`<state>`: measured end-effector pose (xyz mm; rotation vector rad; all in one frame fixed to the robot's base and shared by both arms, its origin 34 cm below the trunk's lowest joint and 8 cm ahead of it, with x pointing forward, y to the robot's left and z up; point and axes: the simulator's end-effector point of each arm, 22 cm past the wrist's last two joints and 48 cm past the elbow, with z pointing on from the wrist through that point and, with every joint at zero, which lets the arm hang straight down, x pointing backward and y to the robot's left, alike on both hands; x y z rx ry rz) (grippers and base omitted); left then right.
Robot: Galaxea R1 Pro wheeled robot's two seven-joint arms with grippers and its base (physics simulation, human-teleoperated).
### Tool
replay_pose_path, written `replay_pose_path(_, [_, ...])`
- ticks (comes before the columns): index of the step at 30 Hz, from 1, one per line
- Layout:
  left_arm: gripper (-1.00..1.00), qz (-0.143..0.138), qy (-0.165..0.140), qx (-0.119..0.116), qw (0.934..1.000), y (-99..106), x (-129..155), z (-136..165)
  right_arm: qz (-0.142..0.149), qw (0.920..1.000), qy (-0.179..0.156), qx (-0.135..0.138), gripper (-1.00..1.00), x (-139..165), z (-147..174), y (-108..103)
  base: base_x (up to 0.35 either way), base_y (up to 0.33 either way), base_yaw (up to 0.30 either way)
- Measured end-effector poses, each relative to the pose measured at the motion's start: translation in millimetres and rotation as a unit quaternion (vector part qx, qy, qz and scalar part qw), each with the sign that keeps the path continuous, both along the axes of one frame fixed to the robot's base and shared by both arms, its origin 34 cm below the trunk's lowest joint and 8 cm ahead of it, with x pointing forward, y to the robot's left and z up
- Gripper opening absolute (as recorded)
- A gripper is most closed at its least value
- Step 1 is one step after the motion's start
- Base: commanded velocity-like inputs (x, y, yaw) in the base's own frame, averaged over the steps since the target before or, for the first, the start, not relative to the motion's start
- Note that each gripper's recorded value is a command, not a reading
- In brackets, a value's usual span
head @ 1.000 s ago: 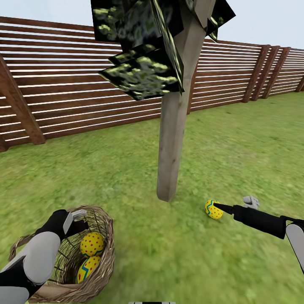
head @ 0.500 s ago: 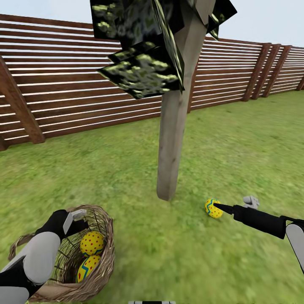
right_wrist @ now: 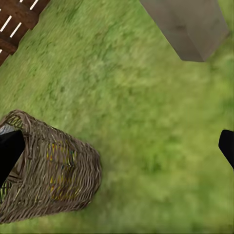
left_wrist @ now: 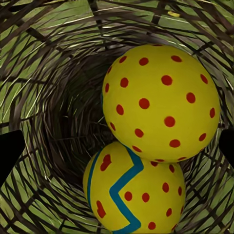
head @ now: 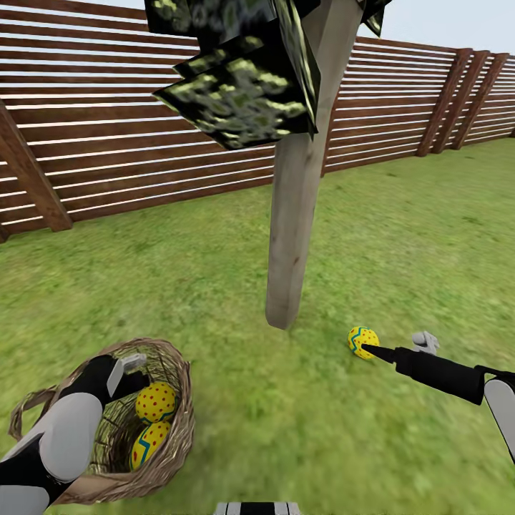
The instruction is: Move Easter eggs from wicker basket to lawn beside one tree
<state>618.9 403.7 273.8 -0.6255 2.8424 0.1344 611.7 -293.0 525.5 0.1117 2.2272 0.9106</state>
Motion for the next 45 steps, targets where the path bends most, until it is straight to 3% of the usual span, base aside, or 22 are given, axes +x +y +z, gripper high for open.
replay_pose_path(10, [1.00,-0.008,-0.007,0.008,0.9999,0.7,4.0,1.1,0.000,1.0000,0.000,0.000,1.00,0.0,0.0,0.1,0.000,0.000,0.000])
replay_pose_path(25, [1.00,-0.014,0.012,0.016,0.9997,2.6,-5.1,-32.1,0.000,0.9995,0.031,0.000,1.00,0.5,-34.1,-0.1,0.000,0.000,0.000])
replay_pose_path(39, [1.00,-0.019,-0.009,0.028,0.9994,7.2,4.4,-28.9,0.000,0.9995,0.031,0.000,1.00,0.4,-34.0,0.1,0.000,0.000,0.000])
replay_pose_path(45, [1.00,-0.027,-0.027,-0.001,0.9993,-3.5,12.2,-28.5,0.000,0.9995,0.031,0.000,1.00,0.4,-34.0,0.0,0.000,0.000,0.000])
